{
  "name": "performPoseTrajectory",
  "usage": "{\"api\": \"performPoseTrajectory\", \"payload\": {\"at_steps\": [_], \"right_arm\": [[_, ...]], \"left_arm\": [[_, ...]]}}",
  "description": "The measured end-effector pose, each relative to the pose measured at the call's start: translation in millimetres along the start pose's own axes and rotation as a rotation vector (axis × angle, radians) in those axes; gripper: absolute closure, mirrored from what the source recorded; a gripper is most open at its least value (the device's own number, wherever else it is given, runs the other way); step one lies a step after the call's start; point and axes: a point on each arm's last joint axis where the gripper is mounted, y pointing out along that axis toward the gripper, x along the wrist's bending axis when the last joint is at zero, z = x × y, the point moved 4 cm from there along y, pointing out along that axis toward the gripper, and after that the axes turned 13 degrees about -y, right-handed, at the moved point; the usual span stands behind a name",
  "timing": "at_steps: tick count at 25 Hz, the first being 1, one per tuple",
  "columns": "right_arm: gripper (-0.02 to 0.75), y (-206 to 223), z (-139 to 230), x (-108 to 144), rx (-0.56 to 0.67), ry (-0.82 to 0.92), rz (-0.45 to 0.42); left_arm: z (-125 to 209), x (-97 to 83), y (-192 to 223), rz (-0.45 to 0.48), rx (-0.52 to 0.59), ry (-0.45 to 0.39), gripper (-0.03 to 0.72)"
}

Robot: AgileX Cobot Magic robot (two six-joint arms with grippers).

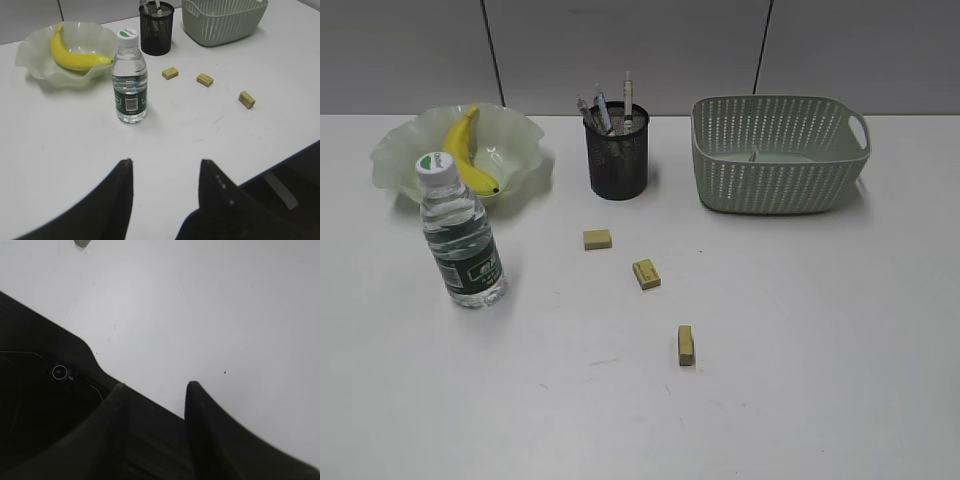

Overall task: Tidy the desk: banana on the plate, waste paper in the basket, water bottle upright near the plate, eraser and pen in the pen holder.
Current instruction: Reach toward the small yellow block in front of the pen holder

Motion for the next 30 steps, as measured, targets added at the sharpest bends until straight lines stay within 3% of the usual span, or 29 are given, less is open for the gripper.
{"api": "performPoseTrajectory", "payload": {"at_steps": [7, 12, 18, 24, 30], "right_arm": [[0.429, 0, 80, 26, -0.173, 0.025, 0.001], [0.429, -21, 98, 29, -0.430, 0.038, 0.064], [0.429, -23, 98, 29, -0.478, 0.044, 0.074], [0.429, -19, 92, 28, -0.527, 0.045, 0.085], [0.429, -18, 90, 28, -0.537, 0.045, 0.087]], "left_arm": [[0, 0.0, 0, 0.000, 0.000, 0.000, 0.365], [0, -0.1, 0, 0.000, 0.001, 0.000, 0.365], [-21, -11.1, 18, 0.012, 0.055, 0.005, 0.365], [-67, -33.4, 70, 0.037, 0.126, 0.062, 0.365], [-99, -49.4, 157, 0.023, 0.255, 0.052, 0.365]]}}
